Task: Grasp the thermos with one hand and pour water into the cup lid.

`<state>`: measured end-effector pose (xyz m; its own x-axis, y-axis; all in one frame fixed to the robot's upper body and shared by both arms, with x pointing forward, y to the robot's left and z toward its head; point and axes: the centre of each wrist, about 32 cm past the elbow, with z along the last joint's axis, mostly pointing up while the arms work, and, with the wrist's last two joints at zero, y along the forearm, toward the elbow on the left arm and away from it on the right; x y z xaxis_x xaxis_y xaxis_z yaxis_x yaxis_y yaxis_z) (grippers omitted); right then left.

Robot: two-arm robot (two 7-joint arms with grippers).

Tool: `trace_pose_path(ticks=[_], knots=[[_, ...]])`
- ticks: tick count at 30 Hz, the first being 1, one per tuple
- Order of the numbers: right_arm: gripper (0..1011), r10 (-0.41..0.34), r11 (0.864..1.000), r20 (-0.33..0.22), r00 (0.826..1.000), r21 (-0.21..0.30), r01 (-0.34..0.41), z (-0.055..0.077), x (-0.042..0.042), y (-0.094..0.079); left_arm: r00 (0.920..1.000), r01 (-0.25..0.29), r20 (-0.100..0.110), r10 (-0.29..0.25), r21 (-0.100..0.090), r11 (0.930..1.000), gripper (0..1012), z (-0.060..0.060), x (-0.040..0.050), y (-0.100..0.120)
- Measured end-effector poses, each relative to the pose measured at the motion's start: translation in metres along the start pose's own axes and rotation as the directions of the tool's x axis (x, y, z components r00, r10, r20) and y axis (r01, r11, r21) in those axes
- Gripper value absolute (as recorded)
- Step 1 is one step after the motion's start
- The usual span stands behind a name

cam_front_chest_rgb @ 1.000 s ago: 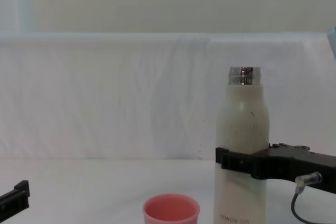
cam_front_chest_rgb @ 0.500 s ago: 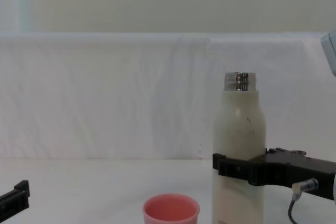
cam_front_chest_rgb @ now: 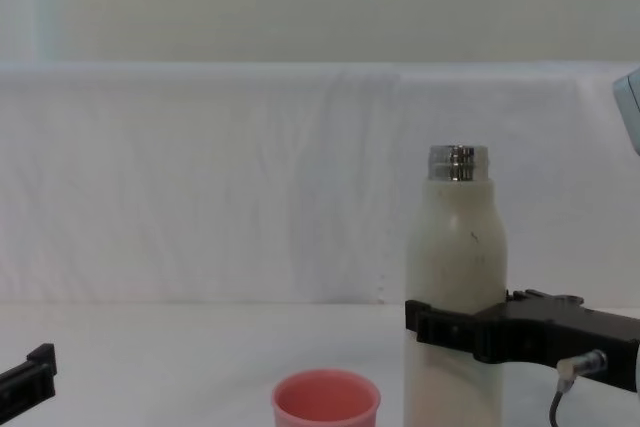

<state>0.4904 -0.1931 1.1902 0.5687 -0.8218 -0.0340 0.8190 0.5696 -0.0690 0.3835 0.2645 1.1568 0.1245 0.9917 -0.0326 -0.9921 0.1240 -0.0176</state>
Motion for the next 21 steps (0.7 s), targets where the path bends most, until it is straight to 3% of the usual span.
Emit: trace_pose_path(ticks=[21], knots=[[952,0.014,1.0,0.015,1.0,-0.005,-0.014,-0.0047,0.0004,-0.0006,1.0,0.0,0.0,0.0,0.0,1.0,1001,0.0,0.0,0.0]])
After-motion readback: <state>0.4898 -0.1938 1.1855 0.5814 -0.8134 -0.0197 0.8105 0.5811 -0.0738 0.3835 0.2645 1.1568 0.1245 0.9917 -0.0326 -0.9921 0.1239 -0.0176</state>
